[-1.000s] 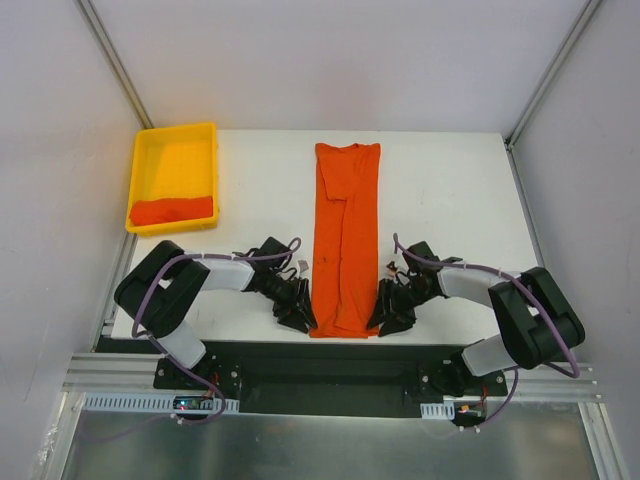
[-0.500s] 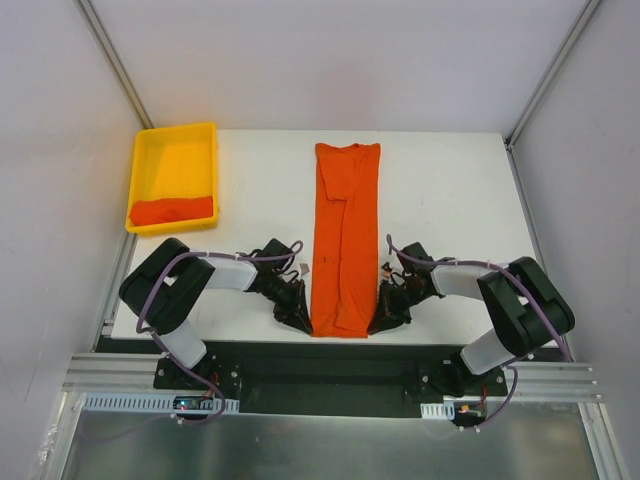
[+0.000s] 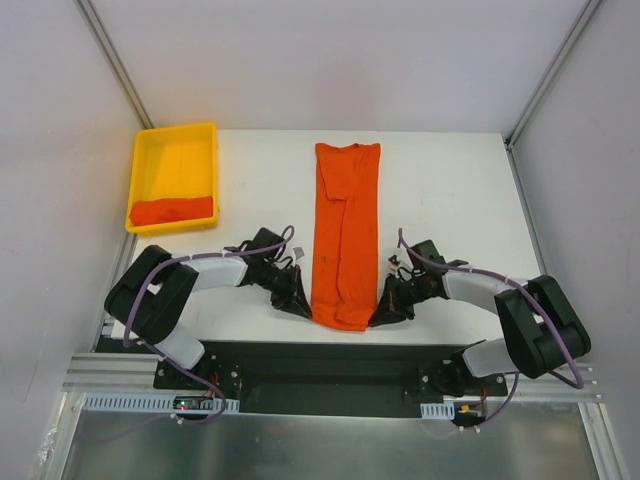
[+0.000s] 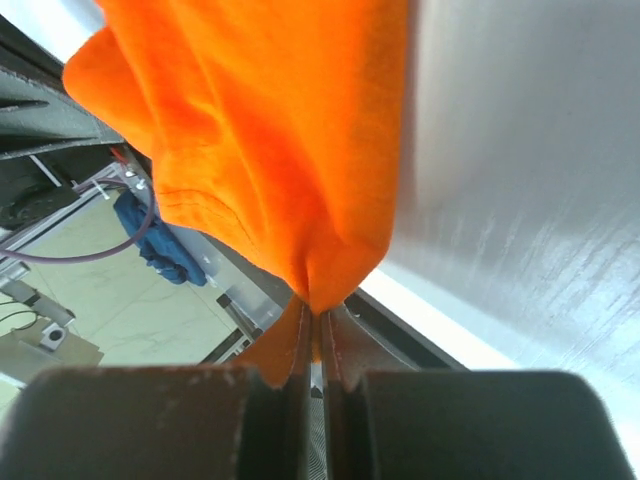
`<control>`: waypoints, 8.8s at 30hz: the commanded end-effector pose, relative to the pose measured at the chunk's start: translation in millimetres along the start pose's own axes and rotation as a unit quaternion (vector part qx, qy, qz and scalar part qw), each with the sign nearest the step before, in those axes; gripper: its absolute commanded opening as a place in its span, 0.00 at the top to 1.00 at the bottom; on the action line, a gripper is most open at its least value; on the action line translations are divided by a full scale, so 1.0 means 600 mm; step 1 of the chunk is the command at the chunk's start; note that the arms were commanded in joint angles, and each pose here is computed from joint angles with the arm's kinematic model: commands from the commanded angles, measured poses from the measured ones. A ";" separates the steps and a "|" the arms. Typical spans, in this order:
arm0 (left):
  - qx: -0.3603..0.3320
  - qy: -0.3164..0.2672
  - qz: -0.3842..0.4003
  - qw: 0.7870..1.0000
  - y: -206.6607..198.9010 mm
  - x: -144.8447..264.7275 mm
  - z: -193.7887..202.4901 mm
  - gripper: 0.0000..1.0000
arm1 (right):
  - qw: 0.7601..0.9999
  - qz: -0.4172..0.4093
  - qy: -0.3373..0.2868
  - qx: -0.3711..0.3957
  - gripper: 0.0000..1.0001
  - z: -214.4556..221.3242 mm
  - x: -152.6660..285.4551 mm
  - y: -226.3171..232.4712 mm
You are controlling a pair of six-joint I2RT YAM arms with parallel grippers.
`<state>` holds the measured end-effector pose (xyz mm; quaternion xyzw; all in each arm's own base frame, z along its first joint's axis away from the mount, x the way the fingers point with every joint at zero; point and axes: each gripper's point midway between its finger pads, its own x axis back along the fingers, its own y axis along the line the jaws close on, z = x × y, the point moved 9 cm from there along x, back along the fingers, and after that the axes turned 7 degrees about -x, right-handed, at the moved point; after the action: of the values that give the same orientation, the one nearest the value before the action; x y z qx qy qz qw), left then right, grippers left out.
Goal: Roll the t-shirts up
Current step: Roll the T-shirt to the center of the board.
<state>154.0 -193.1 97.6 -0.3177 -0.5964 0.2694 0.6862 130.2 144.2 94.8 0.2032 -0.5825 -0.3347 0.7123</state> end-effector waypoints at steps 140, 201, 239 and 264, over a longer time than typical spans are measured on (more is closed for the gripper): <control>-0.671 -0.191 -0.127 0.705 -0.034 0.068 -0.009 0.33 | 0.662 0.121 0.011 0.739 0.92 -0.074 0.004 0.040; -0.542 -0.001 0.018 0.840 -0.030 -0.035 -0.149 0.97 | 0.866 -0.065 0.272 0.414 0.93 -0.166 0.016 0.051; -0.878 -0.021 -0.165 0.449 -0.009 -0.079 -0.061 0.53 | 0.915 -0.036 0.331 0.228 0.90 -0.232 -0.023 0.042; -0.790 0.053 0.049 0.608 -0.089 -0.065 -0.048 1.00 | 0.666 0.076 -0.317 0.671 0.04 -0.081 0.306 0.128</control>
<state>185.2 -257.0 101.1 -0.7345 -0.5379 -0.3921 0.1317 217.5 44.2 285.1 0.3631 -0.9050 0.1845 0.1232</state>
